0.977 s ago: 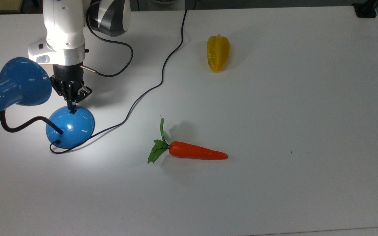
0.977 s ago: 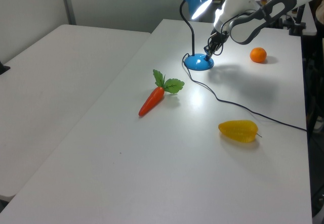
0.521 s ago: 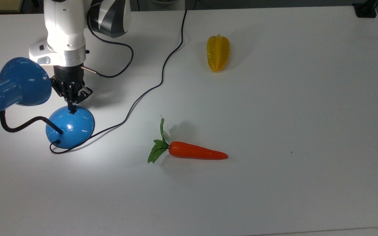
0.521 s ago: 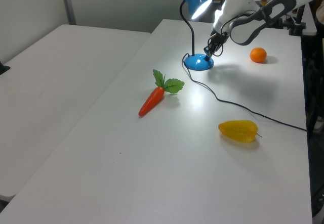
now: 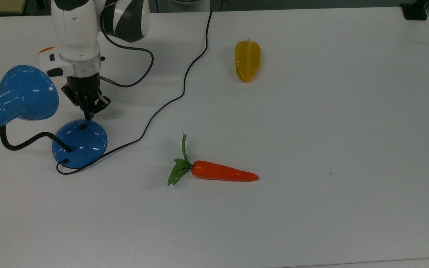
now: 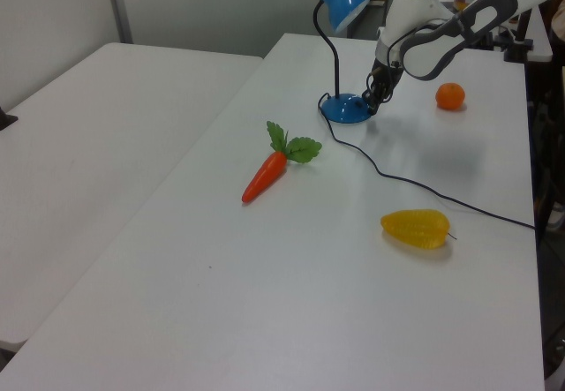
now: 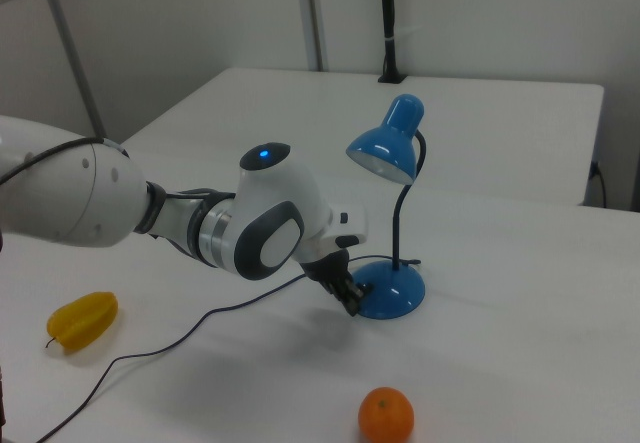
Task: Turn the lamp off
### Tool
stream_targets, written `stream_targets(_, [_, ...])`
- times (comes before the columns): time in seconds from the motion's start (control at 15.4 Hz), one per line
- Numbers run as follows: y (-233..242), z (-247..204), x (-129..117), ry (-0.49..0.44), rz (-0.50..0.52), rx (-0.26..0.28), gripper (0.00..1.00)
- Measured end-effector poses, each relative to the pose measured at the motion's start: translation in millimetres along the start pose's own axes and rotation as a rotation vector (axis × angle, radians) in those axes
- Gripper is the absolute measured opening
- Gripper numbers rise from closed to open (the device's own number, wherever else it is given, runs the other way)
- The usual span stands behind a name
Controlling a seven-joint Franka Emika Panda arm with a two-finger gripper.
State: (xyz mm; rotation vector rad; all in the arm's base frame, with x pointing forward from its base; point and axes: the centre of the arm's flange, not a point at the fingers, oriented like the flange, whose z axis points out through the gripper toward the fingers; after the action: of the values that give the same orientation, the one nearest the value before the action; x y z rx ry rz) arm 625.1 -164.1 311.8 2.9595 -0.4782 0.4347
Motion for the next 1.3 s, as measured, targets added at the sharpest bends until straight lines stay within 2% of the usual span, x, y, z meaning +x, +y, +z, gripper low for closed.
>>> stream_targets(0.33, [-41.5,-40.6,-3.8,-0.069,-0.064,0.002,0.01])
stream_targets(0.78, [-146.0,-169.5,-21.2,-0.186,-0.24,-0.011,0.01])
stream_targets(1.11, [-171.5,-262.2,-42.8,-0.221,-0.393,-0.011,0.01])
stream_targets(1.3, [-173.7,-299.9,-55.4,-0.209,-0.422,-0.006,0.01])
